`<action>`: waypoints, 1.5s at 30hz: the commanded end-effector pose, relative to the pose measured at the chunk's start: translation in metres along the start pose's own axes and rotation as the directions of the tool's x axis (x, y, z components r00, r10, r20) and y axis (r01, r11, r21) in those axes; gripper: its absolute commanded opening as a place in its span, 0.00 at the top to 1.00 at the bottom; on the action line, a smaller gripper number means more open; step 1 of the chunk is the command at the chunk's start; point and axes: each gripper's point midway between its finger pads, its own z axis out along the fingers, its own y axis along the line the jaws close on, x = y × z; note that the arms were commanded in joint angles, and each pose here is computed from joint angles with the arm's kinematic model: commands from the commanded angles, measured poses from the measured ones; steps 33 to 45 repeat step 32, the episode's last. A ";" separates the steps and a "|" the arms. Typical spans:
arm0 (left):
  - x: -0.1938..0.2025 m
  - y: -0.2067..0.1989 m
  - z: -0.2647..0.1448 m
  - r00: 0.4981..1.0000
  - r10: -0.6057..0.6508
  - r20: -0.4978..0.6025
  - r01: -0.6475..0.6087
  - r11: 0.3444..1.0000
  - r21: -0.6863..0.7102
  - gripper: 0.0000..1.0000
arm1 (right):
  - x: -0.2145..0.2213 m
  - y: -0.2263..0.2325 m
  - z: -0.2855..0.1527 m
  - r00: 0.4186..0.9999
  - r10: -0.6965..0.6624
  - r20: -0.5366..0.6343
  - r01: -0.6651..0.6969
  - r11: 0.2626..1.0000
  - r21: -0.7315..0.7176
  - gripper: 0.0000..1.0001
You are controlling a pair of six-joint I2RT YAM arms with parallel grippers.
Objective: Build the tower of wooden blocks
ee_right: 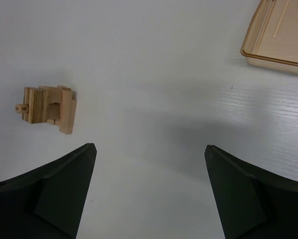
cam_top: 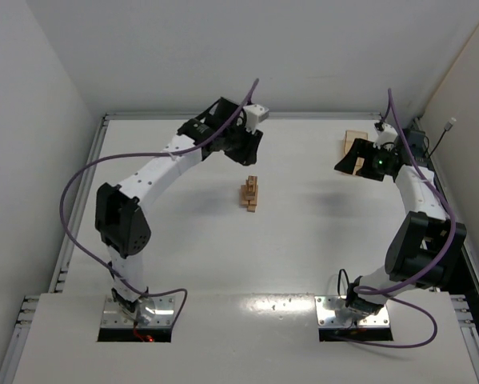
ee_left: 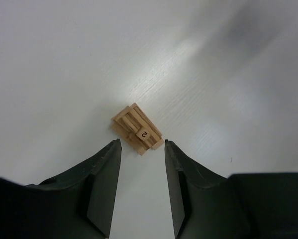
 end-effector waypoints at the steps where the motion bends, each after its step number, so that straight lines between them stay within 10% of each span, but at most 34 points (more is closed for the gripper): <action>1: -0.037 0.003 -0.038 0.987 -0.038 0.153 0.043 0.999 -0.026 0.63 | -0.018 0.010 -0.005 0.997 -0.052 0.061 0.054 0.998 -0.032 0.12; 5: -0.017 0.042 -0.050 0.982 -0.114 0.154 0.140 0.975 -0.173 0.45 | -0.021 0.015 -0.007 0.996 -0.063 0.065 0.065 0.997 -0.038 0.12; 9: 0.046 0.104 -0.053 0.961 -0.264 0.086 0.277 0.900 -0.336 0.00 | -0.016 0.021 -0.003 0.993 -0.113 0.040 0.113 0.993 -0.018 0.12; 21: 0.189 0.216 -0.098 0.871 -0.483 0.091 0.444 0.694 -0.567 0.00 | 0.013 0.011 0.028 0.949 -0.282 -0.140 0.295 0.953 0.077 0.08; 45: 0.212 0.224 -0.114 0.865 -0.485 0.125 0.459 0.666 -0.588 0.00 | 0.013 0.003 0.031 0.946 -0.289 -0.150 0.306 0.946 0.106 0.08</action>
